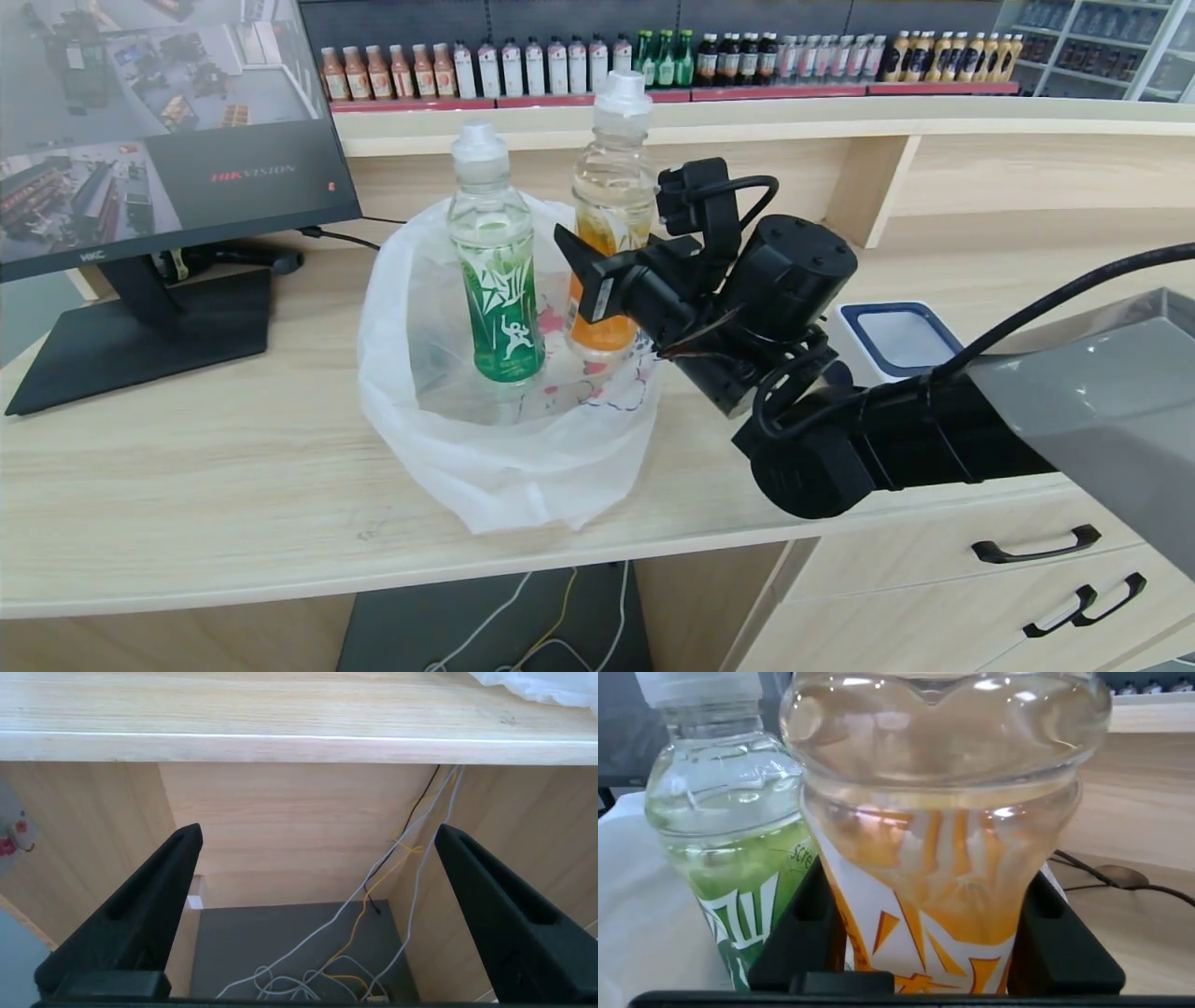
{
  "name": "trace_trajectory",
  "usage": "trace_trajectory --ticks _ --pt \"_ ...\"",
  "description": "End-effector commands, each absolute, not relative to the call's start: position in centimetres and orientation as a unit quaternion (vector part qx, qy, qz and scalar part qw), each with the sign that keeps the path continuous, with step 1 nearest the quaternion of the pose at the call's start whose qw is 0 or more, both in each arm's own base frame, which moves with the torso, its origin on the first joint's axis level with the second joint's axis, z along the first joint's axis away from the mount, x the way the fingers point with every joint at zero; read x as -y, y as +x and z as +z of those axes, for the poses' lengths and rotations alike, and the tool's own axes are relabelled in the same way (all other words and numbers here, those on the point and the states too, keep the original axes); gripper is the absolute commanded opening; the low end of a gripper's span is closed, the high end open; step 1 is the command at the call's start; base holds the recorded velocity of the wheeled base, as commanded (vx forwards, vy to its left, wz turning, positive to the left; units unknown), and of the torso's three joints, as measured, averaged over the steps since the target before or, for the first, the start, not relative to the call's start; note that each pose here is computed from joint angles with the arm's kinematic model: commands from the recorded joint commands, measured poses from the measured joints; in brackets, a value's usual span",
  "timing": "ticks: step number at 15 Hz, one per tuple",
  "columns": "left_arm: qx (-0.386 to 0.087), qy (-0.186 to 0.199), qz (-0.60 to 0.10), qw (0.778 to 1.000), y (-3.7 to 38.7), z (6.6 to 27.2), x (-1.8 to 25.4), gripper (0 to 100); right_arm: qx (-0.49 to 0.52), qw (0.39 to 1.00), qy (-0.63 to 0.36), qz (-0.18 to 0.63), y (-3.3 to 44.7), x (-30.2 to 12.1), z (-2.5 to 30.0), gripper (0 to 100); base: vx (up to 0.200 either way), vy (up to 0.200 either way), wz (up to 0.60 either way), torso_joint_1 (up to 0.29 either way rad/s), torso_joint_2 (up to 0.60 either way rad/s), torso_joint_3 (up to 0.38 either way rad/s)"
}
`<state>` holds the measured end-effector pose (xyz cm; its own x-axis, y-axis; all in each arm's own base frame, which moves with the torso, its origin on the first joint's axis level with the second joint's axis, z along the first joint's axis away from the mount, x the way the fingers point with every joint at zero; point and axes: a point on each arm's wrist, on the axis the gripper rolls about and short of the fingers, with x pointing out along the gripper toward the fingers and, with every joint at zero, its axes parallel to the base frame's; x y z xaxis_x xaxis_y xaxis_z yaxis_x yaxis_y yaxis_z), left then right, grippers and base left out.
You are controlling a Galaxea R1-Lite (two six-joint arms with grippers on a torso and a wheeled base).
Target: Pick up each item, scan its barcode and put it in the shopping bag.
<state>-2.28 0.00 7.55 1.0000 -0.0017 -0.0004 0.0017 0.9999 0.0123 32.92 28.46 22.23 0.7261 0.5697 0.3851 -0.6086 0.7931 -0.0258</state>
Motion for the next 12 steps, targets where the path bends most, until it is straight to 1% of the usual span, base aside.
trace_trajectory --ticks 1,12 --pt "0.0 0.006 -0.001 1.0 -2.3 7.5 0.0 100 0.181 0.93 0.047 0.317 33.4 -28.7 21.3 0 0.0 0.0 0.0 0.0 0.0 0.0" --pt "0.0 0.006 -0.001 1.0 -2.3 7.5 0.0 100 0.169 0.933 0.041 0.315 33.9 -28.8 20.0 0 0.0 0.0 0.0 0.0 0.0 0.0"
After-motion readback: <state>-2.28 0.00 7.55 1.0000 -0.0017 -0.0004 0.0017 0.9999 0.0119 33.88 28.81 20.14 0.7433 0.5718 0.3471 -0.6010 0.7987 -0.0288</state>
